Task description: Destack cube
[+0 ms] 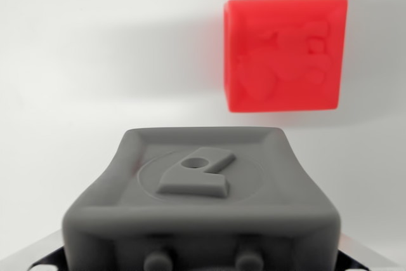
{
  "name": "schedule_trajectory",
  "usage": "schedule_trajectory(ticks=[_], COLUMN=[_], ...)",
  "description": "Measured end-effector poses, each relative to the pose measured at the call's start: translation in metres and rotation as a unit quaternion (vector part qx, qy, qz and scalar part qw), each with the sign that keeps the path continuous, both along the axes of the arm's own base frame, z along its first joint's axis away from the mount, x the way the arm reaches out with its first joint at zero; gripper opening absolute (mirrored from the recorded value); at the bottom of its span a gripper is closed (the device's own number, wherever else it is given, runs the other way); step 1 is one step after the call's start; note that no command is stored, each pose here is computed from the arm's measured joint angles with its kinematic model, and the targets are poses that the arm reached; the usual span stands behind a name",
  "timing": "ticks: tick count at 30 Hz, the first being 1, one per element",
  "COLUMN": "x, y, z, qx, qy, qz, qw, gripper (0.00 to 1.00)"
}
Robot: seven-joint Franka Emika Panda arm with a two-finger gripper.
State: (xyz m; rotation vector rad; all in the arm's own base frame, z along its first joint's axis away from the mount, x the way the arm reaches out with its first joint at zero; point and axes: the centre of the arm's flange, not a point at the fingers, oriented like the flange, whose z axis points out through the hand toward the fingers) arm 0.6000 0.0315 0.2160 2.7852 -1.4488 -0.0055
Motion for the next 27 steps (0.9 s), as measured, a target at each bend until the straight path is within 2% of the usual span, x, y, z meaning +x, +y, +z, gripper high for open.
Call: schedule_trajectory(ticks=[4,9,27], x=[-0.006,-0.012,-0.036], y=[0.006,0.013,0.040], z=[-0.002,-0.003,-0.011], qx=[0.0000,0.0000,0.0000], qy=[0.0008,0.0002,0.0005], qz=[-0.003,-0.006,-0.019], qw=[1.0000,1.0000,0.9998], gripper=[0.00,0.00,0.00])
